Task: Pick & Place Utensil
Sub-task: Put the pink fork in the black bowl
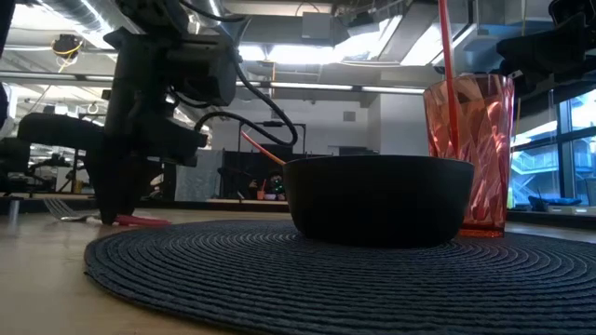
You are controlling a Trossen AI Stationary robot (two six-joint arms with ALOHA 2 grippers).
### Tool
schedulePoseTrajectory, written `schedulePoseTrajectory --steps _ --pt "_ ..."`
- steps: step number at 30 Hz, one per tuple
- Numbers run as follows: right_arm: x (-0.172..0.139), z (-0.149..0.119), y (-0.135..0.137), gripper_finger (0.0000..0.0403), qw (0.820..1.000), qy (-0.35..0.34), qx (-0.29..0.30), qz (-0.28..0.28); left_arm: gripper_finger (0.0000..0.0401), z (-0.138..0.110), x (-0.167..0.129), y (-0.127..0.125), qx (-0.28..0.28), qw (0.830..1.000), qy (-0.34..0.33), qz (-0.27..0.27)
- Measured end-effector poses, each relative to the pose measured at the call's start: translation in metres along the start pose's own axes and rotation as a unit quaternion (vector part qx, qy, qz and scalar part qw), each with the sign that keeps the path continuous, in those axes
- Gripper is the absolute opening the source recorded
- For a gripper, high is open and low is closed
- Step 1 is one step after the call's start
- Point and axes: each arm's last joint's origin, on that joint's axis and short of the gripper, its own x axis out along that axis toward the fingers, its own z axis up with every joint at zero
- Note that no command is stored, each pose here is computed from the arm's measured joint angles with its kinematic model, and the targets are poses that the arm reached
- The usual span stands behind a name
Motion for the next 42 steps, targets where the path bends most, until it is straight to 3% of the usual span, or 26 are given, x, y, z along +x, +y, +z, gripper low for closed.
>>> schedulePoseTrajectory --steps 7,11,18,24,27,31,37,39,42 --pt "0.0 0.0 0.0 0.0005 1.0 0.0 0.002 0.0 0.0044 -0.004 -0.012 0.0 -0.022 0.999 -0.031 0.01" --pt "0.0 0.0 0.0 0.0005 1.0 -0.001 0.002 0.0 0.0042 -0.004 -0.028 0.003 -0.042 0.995 -0.079 0.046" --pt "0.0 0.0 0.0 0.0005 1.0 0.0 0.002 0.0 0.0042 -0.012 -0.046 0.002 -0.047 0.991 -0.106 0.072" --pt "0.0 0.0 0.0 0.0005 1.0 0.0 0.002 0.0 0.0042 -0.017 -0.071 0.004 -0.056 0.975 -0.184 0.11" --pt "0.0 0.0 0.0 0.0005 1.0 0.0 0.002 0.0 0.0042 -0.02 -0.09 0.004 -0.062 0.956 -0.247 0.143" --pt "0.0 0.0 0.0 0.0005 1.0 -0.001 0.002 0.0 0.0042 -0.019 -0.119 -0.004 -0.053 0.915 -0.36 0.173" --pt "0.0 0.0 0.0 0.0005 1.0 -0.001 0.0 0.0 0.0042 -0.004 -0.148 -0.034 0.052 0.845 -0.491 0.203" --pt "0.0 0.0 0.0 0.0005 1.0 -0.002 0.0 0.0 0.0042 0.005 -0.153 -0.045 0.087 0.835 -0.502 0.208" --pt "0.0 0.001 0.0 0.0005 1.0 -0.005 0.0 0.0 0.0042 0.027 -0.161 -0.055 0.12 0.835 -0.495 0.208"
